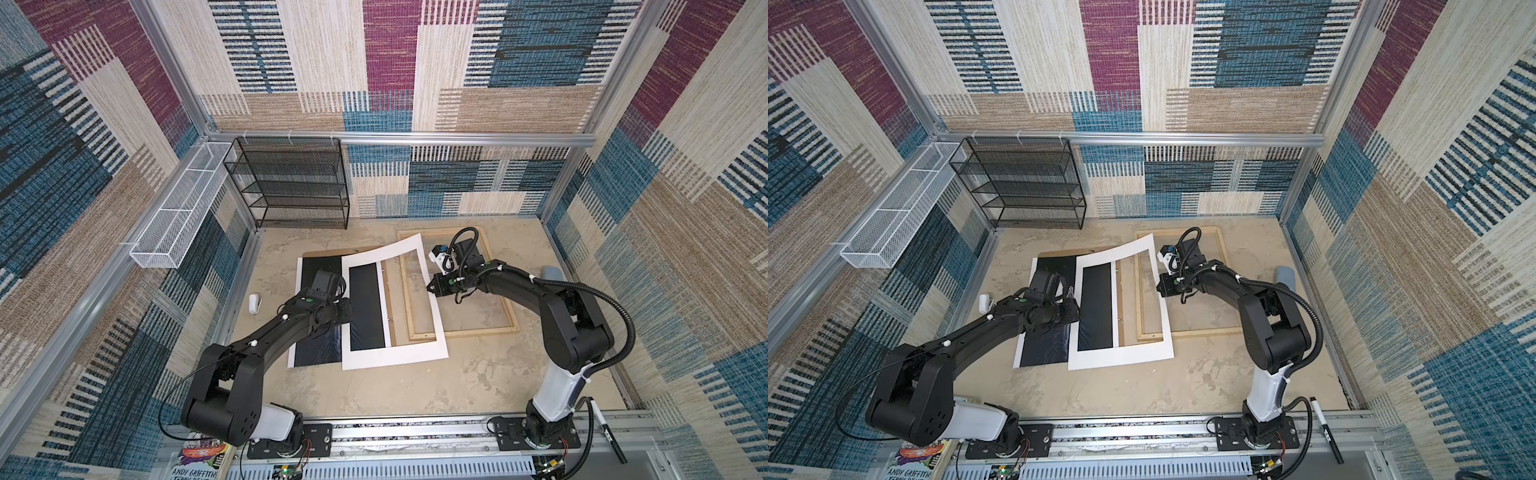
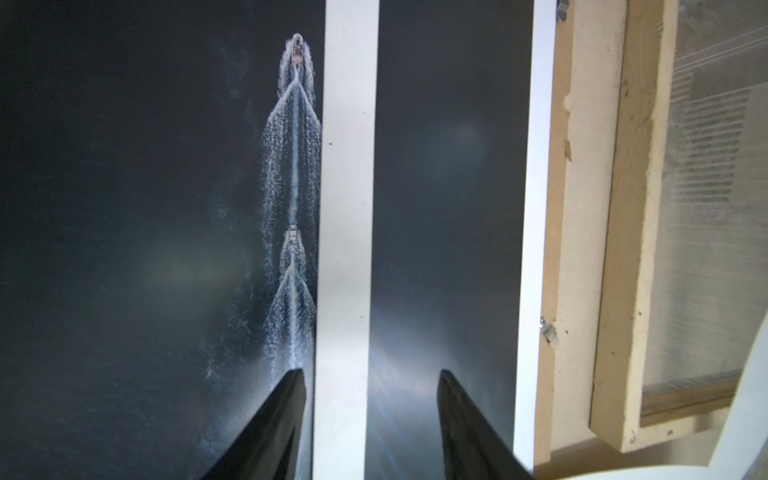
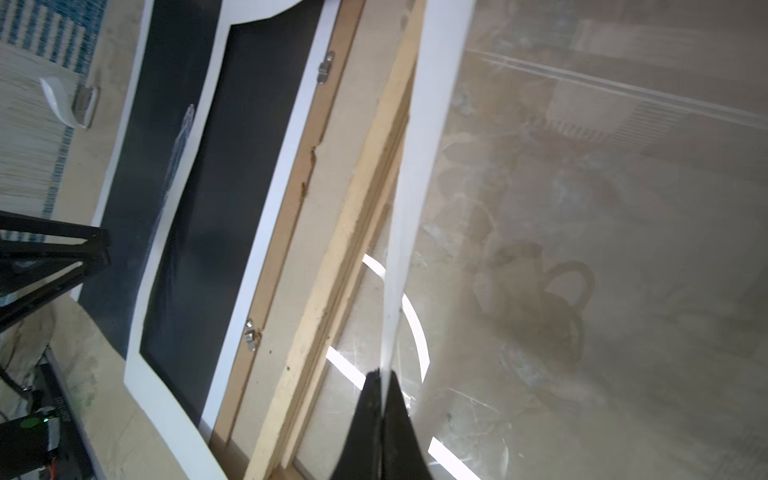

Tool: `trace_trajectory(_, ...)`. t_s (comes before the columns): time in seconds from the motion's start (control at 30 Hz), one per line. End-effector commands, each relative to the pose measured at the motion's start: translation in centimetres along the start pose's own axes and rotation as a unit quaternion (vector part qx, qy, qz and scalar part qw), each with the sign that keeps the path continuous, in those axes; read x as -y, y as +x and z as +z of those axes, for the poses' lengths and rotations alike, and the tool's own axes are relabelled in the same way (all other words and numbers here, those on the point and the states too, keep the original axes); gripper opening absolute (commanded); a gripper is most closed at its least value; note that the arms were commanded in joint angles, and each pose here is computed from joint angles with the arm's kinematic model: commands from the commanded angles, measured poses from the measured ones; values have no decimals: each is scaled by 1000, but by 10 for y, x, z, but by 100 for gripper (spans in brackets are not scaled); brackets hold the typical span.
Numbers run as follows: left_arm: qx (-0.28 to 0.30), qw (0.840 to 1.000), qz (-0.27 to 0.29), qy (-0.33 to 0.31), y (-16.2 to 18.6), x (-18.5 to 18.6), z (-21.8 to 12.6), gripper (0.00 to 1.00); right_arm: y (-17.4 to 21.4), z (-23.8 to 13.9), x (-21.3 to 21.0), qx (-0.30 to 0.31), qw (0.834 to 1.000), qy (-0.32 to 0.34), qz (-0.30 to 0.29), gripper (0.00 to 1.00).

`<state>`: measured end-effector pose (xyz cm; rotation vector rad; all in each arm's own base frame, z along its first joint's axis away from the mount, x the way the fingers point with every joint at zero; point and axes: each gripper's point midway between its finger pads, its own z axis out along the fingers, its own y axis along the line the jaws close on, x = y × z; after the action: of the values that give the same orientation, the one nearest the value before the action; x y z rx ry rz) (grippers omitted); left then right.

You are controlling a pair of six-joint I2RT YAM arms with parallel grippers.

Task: Put the photo into the frame

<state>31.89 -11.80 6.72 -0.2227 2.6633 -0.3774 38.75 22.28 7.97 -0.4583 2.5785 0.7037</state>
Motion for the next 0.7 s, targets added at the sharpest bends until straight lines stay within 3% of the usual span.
trace_trajectory(0.0,-1,1000,-7,3,-2,2,4,55,10,-7,26,-17,997,75,4,0)
trace_trajectory(0.2,-10,1000,-7,16,-2,7,13,55,14,-11,43,-18,992,120,20,0)
trace_trajectory(0.67,-43,997,-7,56,4,22,39,53,12,-9,38,-15,994,104,12,0)
